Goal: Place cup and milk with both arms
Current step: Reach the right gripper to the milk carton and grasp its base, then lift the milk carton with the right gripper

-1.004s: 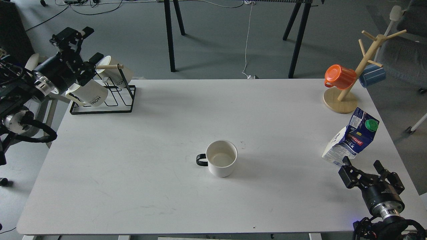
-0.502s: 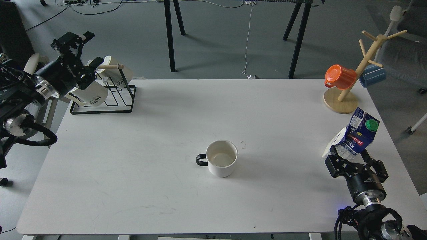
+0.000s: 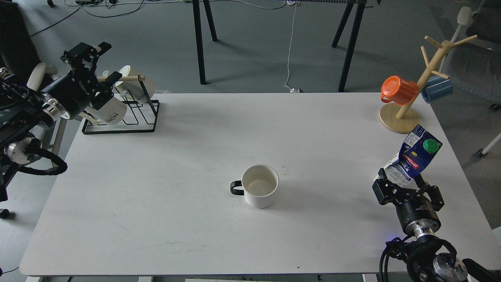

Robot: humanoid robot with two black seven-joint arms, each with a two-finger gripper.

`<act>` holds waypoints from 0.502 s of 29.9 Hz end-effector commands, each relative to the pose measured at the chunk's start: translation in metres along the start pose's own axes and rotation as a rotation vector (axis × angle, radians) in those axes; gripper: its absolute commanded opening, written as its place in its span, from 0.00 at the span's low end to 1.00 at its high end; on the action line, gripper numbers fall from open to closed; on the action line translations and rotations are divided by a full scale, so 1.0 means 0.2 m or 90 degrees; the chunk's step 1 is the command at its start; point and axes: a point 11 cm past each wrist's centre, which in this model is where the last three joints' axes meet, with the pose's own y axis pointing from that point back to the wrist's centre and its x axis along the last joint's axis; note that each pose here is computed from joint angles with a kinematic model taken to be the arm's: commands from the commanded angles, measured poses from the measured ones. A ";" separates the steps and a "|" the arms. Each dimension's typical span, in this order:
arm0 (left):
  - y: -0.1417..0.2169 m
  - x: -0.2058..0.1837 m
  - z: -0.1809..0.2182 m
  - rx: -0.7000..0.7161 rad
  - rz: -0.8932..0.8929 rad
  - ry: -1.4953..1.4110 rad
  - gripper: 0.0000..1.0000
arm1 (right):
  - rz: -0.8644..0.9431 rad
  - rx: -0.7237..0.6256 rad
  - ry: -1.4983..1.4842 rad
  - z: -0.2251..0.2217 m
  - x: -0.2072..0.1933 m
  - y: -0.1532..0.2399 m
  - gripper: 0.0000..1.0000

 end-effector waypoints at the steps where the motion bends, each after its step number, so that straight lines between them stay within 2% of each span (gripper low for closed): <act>1: 0.00 0.00 0.00 0.000 0.001 0.001 0.87 | -0.006 0.003 0.001 0.00 -0.02 -0.02 0.99; 15: 0.00 -0.01 -0.04 0.007 0.006 0.006 0.87 | -0.008 0.019 0.004 -0.04 -0.02 -0.03 0.97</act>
